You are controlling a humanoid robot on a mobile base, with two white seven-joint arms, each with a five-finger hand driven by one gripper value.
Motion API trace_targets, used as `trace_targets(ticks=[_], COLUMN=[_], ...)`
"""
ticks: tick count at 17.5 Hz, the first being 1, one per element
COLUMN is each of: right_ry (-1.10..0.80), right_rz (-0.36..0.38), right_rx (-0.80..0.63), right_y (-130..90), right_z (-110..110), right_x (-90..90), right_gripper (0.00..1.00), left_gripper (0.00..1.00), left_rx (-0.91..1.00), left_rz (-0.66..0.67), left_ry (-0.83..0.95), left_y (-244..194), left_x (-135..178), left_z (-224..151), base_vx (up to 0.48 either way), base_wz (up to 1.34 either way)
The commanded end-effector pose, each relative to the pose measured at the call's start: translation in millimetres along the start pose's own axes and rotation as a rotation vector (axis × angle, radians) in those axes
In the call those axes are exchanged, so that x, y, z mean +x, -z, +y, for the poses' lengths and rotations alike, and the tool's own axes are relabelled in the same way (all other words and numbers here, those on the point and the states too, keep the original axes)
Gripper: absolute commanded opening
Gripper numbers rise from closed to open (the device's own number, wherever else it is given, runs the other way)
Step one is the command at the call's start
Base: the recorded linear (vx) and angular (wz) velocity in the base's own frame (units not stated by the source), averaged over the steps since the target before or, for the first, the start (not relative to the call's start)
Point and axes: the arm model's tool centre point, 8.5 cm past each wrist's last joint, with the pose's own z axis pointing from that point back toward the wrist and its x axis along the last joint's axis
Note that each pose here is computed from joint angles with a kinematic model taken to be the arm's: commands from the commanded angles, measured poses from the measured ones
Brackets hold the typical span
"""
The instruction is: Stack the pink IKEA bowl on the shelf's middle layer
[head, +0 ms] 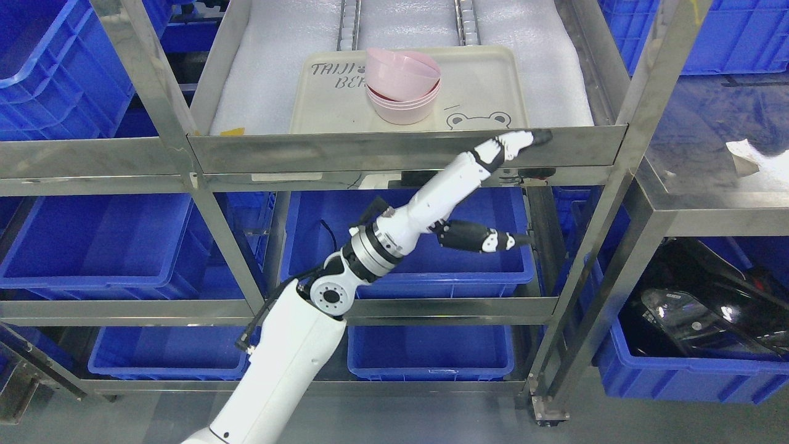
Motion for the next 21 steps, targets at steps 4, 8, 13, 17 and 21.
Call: trace_targets(ticks=[4,8,13,17,21], right_ry=[-0.001,-0.003,-0.001,-0.001,-0.001], right_rz=[0.003,0.003,0.003,0.003,0.003], right_rx=[-0.014,-0.014,-0.014,-0.014,-0.014], right_y=[-0.1,-0.1,-0.1,-0.1,-0.1], right_z=[-8.2,-8.2,-8.2,-8.2,-8.2], right_x=[-7.1,-7.1,-7.1,-7.1,-7.1], right_gripper=[1.00,1.00,1.00,1.00,1.00], left_gripper=[1.00,1.00,1.00,1.00,1.00], left_rx=[0.128,0.303,0.674,0.743,0.759], left_rz=[0.297,0.478,0.694,0.780,0.813], left_ry=[-0.251,-0.271,-0.291,-0.263,-0.261], left_y=[-132.1,-195.2,-251.0,-272.9,-280.2], left_x=[11.4,7.4,-16.3,-22.0,-23.4], left_z=[-101.1,-104.9,-52.8,-31.7,-27.3], base_vx=[0.000,0.000,0.000,0.000,0.000], base_wz=[0.00,0.00,0.00,0.00,0.00])
